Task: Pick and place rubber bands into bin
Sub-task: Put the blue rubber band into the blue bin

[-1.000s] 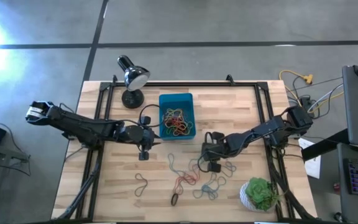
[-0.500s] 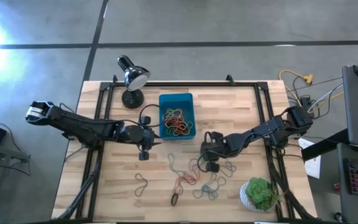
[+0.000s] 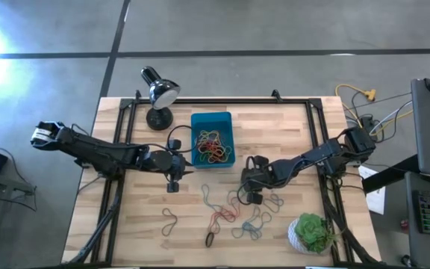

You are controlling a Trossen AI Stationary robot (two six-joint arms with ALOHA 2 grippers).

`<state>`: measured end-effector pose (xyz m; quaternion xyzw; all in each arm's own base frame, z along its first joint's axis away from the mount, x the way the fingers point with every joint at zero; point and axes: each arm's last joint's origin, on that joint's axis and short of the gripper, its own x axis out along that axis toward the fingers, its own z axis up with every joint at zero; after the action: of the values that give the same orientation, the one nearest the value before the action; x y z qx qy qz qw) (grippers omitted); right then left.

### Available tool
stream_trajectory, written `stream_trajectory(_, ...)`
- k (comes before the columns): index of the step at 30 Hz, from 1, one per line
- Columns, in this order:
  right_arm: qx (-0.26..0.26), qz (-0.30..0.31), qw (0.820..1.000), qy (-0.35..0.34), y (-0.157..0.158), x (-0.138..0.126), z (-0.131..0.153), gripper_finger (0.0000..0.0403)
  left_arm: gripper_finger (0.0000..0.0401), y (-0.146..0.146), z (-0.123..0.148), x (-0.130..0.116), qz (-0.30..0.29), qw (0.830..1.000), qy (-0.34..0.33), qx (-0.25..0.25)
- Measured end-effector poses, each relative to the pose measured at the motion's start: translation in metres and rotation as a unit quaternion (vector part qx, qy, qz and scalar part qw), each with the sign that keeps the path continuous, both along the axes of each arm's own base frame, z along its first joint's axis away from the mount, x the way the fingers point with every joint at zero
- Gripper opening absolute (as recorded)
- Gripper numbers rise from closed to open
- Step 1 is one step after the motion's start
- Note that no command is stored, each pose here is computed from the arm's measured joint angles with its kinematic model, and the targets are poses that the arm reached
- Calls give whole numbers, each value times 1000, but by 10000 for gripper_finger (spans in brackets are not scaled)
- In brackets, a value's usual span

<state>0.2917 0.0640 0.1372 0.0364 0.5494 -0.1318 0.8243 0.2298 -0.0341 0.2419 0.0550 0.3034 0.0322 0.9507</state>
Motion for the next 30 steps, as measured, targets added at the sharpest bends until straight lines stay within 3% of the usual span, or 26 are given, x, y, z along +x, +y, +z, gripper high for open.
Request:
stream_trajectory(12, -14, 20, 1000, 2, 0, 0, 0, 12, 88, 0, 0, 0, 0, 1000, 0, 0)
stream_trajectory(21, -9, 23, 1000, -18, 1, -2, 11, 9, 88, 0, 0, 0, -1, 1000, 0, 0)
stream_trajectory(30, 6, 46, 995, -85, 10, -13, 49, 9, 88, 0, 0, 0, 0, 1000, 0, 0)
